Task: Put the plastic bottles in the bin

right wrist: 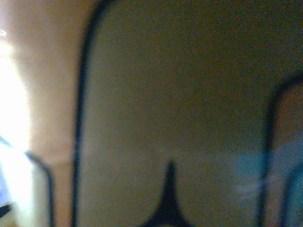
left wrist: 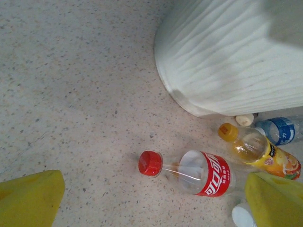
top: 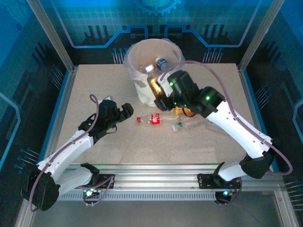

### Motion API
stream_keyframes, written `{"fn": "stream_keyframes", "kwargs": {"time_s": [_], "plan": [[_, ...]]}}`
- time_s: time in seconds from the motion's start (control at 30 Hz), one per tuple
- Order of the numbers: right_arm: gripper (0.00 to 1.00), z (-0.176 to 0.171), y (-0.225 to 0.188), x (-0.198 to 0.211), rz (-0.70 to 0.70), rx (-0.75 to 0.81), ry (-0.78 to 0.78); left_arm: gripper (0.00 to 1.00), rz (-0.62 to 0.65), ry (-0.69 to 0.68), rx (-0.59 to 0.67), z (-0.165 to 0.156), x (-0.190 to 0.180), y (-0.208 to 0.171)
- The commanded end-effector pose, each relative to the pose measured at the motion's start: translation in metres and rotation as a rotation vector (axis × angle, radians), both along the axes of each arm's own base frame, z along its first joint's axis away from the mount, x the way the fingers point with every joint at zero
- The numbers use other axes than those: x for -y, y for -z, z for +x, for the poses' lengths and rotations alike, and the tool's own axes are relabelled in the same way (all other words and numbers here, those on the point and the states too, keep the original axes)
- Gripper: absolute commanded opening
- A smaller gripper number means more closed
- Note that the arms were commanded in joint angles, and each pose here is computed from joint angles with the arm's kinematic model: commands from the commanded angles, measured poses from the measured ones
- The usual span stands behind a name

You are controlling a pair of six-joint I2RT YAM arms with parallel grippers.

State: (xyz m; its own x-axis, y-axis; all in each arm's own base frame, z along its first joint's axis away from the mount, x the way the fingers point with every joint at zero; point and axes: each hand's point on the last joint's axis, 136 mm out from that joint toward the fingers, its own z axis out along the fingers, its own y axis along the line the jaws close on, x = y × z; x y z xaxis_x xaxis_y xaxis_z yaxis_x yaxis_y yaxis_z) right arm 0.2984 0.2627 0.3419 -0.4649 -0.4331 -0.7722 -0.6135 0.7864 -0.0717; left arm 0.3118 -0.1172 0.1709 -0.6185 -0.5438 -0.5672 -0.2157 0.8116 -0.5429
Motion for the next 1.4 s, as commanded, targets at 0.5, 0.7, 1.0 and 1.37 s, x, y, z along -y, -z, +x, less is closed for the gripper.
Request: {"fn": "stream_keyframes", "kwargs": {"time_s": [0.5,0.7,1.0,1.37], "plan": [[0.43,0.164,-0.073,0.001,0.153,0.201,0.143,0.99,-0.038,0.161,0.102,0.019,0.041,-0.023],[0.45,0.194,-0.04,0.003,0.11,0.143,0.174,0.99,-0.045,0.182,0.117,0.021,0.047,-0.025],[0.5,0.213,0.002,0.003,0.008,0.09,0.155,0.99,-0.048,0.185,0.117,0.022,0.049,-0.025],[0.6,0.229,0.05,0.013,-0.162,0.055,0.173,0.99,-0.044,0.204,0.109,0.019,0.05,-0.024]]}}
